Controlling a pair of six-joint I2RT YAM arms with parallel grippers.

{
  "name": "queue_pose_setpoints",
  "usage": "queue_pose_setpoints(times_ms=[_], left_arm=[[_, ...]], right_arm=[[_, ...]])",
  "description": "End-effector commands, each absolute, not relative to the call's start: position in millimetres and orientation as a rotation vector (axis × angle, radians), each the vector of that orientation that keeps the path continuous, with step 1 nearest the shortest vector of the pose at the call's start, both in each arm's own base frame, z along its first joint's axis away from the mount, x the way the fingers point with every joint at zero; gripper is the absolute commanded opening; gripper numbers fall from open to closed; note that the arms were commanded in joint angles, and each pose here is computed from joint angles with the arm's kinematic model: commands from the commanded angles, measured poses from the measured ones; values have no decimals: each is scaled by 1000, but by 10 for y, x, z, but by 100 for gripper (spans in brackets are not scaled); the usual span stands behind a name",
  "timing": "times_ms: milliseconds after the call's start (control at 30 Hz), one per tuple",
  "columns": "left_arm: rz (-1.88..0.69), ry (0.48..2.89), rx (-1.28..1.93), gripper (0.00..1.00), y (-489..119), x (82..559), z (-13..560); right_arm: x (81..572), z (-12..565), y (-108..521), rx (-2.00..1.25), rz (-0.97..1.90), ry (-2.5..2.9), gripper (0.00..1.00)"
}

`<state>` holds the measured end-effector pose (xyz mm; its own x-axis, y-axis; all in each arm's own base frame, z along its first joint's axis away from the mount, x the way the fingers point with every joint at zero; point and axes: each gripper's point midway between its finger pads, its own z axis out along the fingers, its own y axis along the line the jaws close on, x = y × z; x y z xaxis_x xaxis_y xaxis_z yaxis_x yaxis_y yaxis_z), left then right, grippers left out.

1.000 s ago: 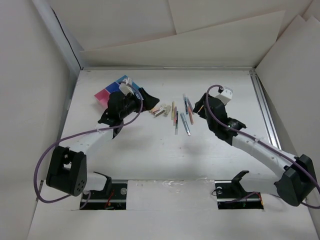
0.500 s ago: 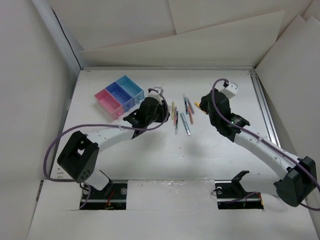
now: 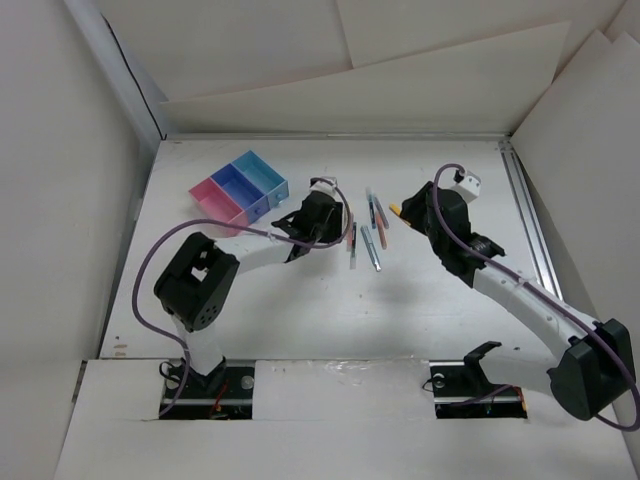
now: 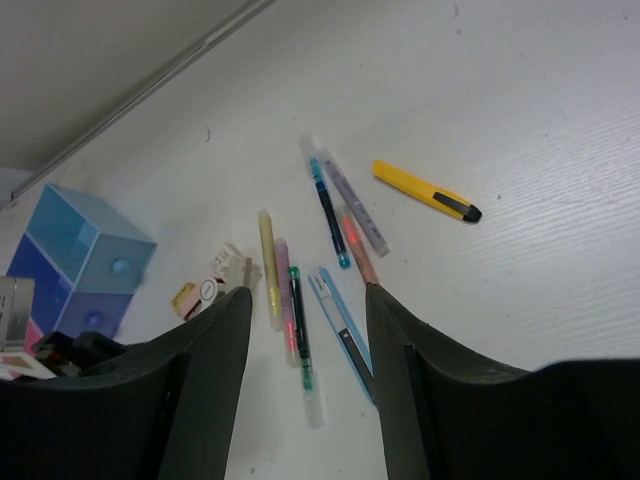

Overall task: Sort the stationery into containers
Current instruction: Pick up the stationery from the center of the board.

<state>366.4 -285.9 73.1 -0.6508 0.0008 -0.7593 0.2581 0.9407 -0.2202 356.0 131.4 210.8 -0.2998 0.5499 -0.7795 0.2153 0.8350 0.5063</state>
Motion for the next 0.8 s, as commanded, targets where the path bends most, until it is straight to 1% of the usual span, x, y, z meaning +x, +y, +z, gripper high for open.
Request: queue_pose_setpoints(times_ms=[0, 233, 333, 467, 533, 567, 633, 667, 733, 767], left_arm=[[-373, 2195, 196, 47, -2948, 3866, 894], [-374, 2171, 213, 46, -3085, 4040, 945], [-355, 2178, 240, 45, -3130, 4106, 880], [-325, 2198, 253, 43, -3148, 4159, 778], [-301, 2178, 222, 42, -3113, 4266, 842], [-279, 2195, 223, 41, -3086, 4259, 759], [-285, 2185, 220, 41, -3129, 4311, 793], [-272, 2206, 226, 41, -3114, 4292, 706], [-262, 2201, 219, 37, -3127, 4338, 728], [-248, 2197, 212, 37, -3121, 4367, 720]], right_arm=[[3619, 2273, 1381, 556, 433, 1831, 55], [3622, 2231, 1418, 545, 443, 1848, 54], [3621, 2290, 1418, 546, 455, 1831, 51], [3611, 2324, 1413, 546, 461, 1822, 51], [3598, 2356, 1423, 541, 475, 1818, 50], [3589, 2352, 1379, 549, 469, 1813, 48], [3588, 2405, 1378, 550, 481, 1796, 48], [3563, 2399, 1383, 544, 489, 1799, 47], [3560, 2453, 1382, 545, 500, 1782, 47], [3556, 2452, 1397, 539, 508, 1786, 47]])
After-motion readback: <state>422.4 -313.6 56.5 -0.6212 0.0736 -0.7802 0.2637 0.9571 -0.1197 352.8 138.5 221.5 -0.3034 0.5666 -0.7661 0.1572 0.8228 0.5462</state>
